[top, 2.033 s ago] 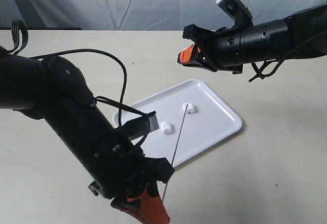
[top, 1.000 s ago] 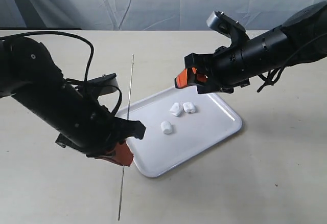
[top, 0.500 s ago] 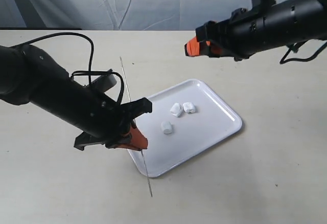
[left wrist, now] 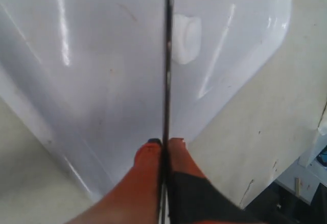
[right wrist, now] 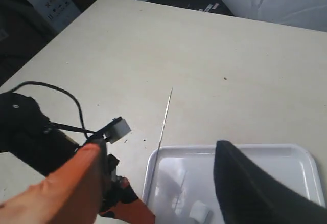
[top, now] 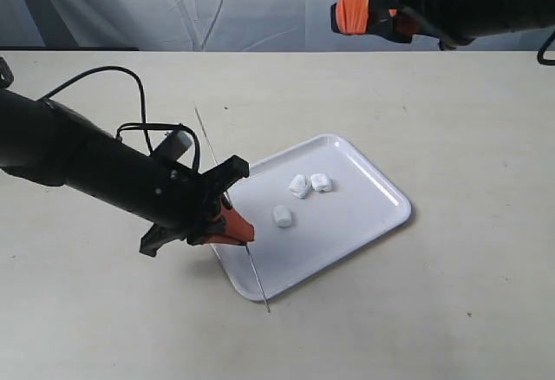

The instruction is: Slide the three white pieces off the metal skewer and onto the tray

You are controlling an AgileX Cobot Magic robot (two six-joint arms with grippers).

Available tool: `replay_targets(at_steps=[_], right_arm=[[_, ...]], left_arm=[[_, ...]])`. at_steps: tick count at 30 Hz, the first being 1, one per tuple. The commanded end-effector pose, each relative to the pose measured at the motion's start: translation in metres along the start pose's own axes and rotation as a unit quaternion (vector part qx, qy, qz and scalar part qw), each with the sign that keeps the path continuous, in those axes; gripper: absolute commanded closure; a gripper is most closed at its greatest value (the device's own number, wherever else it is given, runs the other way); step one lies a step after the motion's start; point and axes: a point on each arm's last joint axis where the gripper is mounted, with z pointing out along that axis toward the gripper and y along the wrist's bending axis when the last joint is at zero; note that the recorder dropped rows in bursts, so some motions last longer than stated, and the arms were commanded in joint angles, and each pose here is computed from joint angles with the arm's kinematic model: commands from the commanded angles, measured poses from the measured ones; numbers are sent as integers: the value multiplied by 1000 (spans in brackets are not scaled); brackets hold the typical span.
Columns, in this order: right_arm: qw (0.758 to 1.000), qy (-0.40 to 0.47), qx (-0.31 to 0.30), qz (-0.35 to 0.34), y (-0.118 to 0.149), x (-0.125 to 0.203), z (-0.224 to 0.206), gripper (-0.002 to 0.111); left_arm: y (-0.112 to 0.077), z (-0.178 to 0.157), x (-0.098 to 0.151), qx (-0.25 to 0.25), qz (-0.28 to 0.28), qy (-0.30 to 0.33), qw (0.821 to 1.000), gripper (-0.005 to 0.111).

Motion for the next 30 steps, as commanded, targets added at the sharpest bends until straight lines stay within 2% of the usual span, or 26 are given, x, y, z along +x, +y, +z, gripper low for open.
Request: replay_targets(at_steps=[1, 6, 13, 17, 24, 30], right_arm=[[1000, -4, -12, 0, 8, -2, -10, 51], [1000, -10, -16, -5, 12, -4, -17, 51], [1000, -3, -31, -2, 18, -2, -22, 51], [999, -3, -34, -2, 19, -2, -23, 51], [999, -2, -36, -2, 21, -2, -25, 51], [999, -2, -36, -2, 21, -2, -25, 51]], left_arm=[[9, 12, -2, 9, -16, 13, 1000, 107], [11, 21, -4, 48, -32, 21, 998, 107], [28, 38, -6, 45, -58, 35, 997, 107], [21, 37, -8, 73, -68, 36, 994, 106], [16, 36, -10, 85, -65, 40, 993, 91], [16, 36, -8, 82, -54, 49, 994, 69]])
